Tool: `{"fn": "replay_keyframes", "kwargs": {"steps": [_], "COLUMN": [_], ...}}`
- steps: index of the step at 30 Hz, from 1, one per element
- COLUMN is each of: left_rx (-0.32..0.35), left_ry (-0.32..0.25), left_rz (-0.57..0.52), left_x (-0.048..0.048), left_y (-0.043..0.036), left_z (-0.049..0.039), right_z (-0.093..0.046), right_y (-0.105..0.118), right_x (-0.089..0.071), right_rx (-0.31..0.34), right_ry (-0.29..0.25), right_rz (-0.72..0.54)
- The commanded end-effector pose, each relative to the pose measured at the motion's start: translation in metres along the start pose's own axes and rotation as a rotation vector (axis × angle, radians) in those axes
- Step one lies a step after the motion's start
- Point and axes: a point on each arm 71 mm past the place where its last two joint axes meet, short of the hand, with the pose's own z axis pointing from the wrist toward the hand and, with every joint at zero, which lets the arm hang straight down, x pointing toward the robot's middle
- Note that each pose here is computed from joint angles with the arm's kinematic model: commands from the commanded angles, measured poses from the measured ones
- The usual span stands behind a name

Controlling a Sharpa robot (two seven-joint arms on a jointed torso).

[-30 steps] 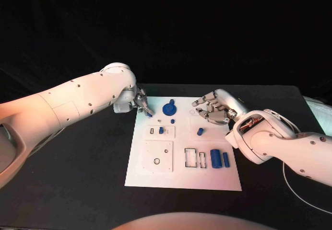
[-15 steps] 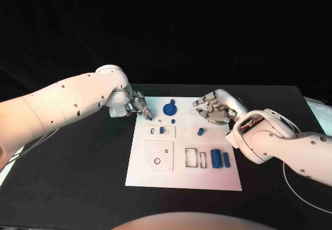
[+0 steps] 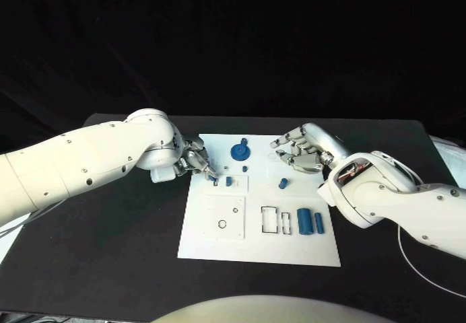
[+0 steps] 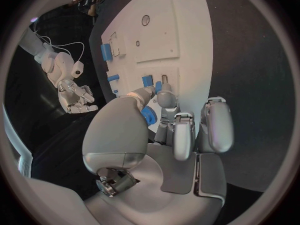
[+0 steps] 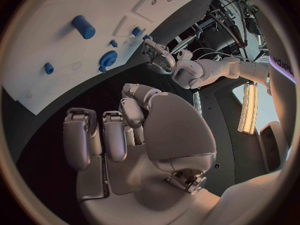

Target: Assemble the parts on the task board

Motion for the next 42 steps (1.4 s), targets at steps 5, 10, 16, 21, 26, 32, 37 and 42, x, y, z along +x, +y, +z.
{"fn": "replay_keyframes", "kwargs": {"steps": [5, 10, 16, 21, 26, 32, 37, 42], "left_rx": [0.018, 0.015, 0.015, 0.016, 0.013, 0.002, -0.016, -0.028], "left_ry": [-0.083, -0.080, -0.071, -0.046, -0.024, -0.010, -0.003, 0.002], "left_rz": [0.085, 0.093, 0.102, 0.116, 0.127, 0.134, 0.142, 0.150], "left_x": [0.0012, 0.0043, 0.0083, 0.0121, 0.0150, 0.0162, 0.0169, 0.0181], "left_y": [-0.0013, -0.0016, -0.0041, -0.0063, -0.0067, -0.0055, -0.0041, -0.0029], "left_z": [0.0015, 0.0041, 0.0071, 0.0086, 0.0089, 0.0092, 0.0089, 0.0083], "right_z": [0.000, 0.000, 0.000, 0.000, 0.000, -0.001, -0.001, 0.000], "right_y": [0.001, 0.001, 0.001, 0.002, 0.001, 0.001, 0.001, 0.001], "right_x": [0.001, 0.001, 0.002, 0.002, 0.002, 0.002, 0.002, 0.002], "right_rx": [-0.012, -0.012, -0.013, -0.014, -0.013, -0.012, -0.012, -0.012], "right_ry": [0.012, 0.013, 0.015, 0.018, 0.020, 0.021, 0.021, 0.021], "right_rz": [-0.007, -0.006, -0.004, -0.004, -0.004, -0.004, -0.005, -0.005]}}
